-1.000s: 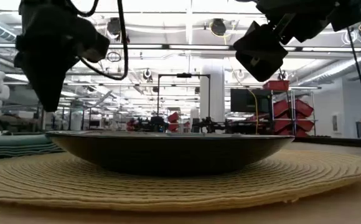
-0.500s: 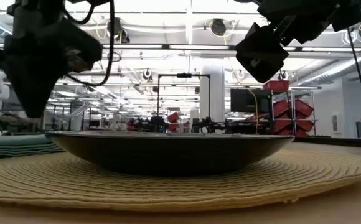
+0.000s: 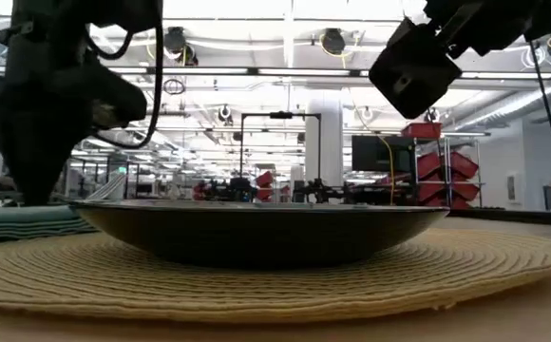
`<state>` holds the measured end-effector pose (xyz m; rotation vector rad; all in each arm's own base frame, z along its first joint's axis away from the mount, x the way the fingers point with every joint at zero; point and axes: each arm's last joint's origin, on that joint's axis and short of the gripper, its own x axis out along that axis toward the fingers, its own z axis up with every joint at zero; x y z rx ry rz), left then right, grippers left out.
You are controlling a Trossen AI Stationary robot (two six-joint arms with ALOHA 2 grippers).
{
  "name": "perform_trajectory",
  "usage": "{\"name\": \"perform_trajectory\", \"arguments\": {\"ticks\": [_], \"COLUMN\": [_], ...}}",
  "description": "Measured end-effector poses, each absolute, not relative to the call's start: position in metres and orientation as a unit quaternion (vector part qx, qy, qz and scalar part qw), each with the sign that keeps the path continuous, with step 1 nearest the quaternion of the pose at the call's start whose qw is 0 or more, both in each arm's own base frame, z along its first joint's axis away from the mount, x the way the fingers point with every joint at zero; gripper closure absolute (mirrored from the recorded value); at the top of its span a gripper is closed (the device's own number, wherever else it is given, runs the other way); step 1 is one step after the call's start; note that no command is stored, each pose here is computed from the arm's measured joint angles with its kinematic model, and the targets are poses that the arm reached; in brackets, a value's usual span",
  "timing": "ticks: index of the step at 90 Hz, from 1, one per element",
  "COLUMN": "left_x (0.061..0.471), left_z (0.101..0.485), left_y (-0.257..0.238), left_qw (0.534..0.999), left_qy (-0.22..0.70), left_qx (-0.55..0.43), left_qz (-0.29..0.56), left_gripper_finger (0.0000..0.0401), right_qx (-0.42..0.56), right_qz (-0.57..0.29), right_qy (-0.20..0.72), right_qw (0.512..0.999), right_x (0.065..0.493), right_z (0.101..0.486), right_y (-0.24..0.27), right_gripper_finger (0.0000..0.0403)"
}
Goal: Set table place
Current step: Put the silver fork on the blue napkin
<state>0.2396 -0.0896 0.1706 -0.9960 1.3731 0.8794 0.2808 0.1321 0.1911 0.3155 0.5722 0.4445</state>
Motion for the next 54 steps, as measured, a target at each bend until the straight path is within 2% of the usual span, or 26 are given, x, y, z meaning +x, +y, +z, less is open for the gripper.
{"name": "perform_trajectory", "arguments": {"ticks": [33,54], "left_x": [0.241,0.244], "left_z": [0.159,0.152], "left_y": [-0.095,-0.096], "left_qw": [0.573,0.581], "left_qy": [0.598,0.609], "left_qx": [-0.407,-0.389], "left_qz": [0.384,0.374], "left_gripper_finger": [0.0400,0.0362], "right_qx": [0.156,0.158], "right_qz": [0.217,0.217], "right_qy": [0.275,0.276], "right_qw": [0.923,0.923], "right_x": [0.281,0.281], "right_z": [0.192,0.192], "right_y": [0.132,0.132], "right_gripper_finger": [0.0206,0.0206]}}
